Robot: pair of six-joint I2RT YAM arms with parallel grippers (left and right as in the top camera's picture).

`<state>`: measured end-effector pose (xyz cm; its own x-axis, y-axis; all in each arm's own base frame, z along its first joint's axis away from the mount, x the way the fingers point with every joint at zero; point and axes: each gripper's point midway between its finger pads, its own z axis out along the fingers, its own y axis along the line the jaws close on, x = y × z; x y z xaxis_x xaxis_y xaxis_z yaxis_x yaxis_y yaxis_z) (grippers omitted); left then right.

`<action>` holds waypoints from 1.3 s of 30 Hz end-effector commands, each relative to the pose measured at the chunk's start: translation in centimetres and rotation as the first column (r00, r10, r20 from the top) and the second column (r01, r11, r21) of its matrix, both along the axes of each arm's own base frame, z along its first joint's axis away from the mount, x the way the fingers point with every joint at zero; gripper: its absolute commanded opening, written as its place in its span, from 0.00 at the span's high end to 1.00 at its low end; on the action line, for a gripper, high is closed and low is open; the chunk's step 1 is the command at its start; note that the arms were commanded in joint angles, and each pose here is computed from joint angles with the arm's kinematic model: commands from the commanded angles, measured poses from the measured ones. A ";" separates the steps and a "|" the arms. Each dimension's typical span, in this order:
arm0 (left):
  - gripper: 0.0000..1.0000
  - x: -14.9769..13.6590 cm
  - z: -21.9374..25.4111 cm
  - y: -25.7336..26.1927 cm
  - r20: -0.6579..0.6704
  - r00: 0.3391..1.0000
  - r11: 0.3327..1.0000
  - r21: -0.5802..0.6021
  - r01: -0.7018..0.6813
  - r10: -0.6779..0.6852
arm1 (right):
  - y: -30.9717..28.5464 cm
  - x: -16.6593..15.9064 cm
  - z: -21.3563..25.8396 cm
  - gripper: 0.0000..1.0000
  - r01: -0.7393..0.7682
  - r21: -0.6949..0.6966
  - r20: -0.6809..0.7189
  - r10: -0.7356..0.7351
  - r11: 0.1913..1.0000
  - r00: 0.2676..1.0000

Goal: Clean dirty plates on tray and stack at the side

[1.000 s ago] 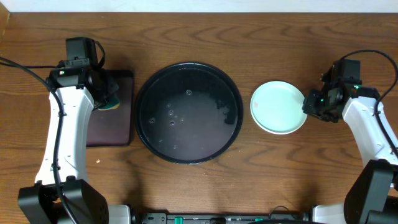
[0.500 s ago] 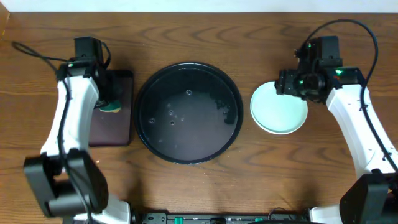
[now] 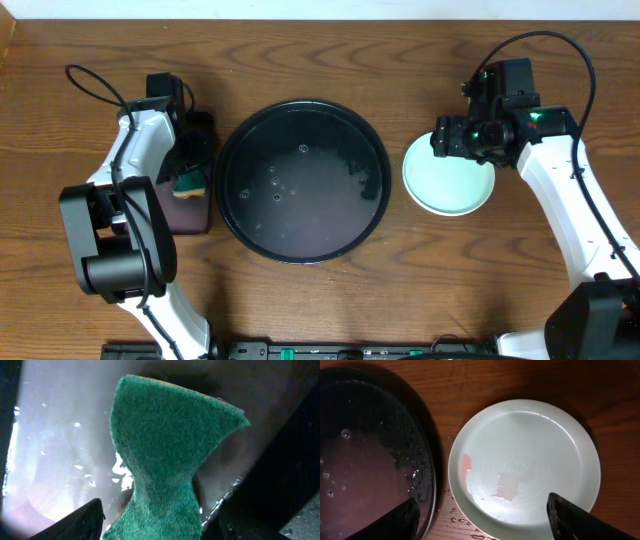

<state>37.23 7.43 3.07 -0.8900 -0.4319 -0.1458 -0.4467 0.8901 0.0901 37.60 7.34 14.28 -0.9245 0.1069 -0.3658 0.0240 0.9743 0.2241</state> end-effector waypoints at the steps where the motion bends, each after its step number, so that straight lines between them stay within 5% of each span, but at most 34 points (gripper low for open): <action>1: 0.26 2.1 4.9 0.5 0.125 0.992 1.000 0.020 0.001 -0.004 | 0.4 0.6 1.2 0.20 -0.015 0.005 0.031 0.015 1.000 0.999; 7: 0.25 3.1 15.5 0.3 0.348 0.937 0.999 0.038 0.001 -0.014 | 0.3 2.2 5.1 0.14 -0.005 -0.001 0.116 0.005 1.000 0.993; 9: 0.25 2.4 18.7 0.1 0.424 0.905 0.999 0.047 -0.001 -0.019 | -0.4 3.0 7.3 0.02 0.020 -0.032 0.173 -0.014 0.999 0.985; 13: 0.25 0.9 23.3 -0.1 0.529 0.848 0.998 0.064 -0.008 -0.027 | -2.5 4.4 13.8 0.01 0.113 -0.102 0.345 -0.072 0.988 0.936; 19: 0.25 -1.0 27.2 -0.3 0.619 0.785 0.997 0.078 -0.015 -0.036 | -5.3 4.3 26.6 0.01 0.275 -0.069 0.676 -0.158 0.959 0.720; 23: 0.25 -1.4 28.0 -0.4 0.635 0.772 0.997 0.081 -0.017 -0.038 | -5.5 2.4 30.7 0.01 0.280 -0.017 0.759 -0.170 0.960 0.629; 29: 0.24 -1.3 27.9 -0.4 0.634 0.773 0.997 0.080 -0.017 -0.038 | -5.9 -0.5 31.8 0.01 0.280 -0.016 0.761 -0.170 0.960 0.625; 39: 0.24 -1.3 27.9 -0.4 0.633 0.773 0.997 0.080 -0.017 -0.038 | -5.9 -2.4 28.3 0.01 0.268 -0.063 0.656 -0.163 0.961 0.737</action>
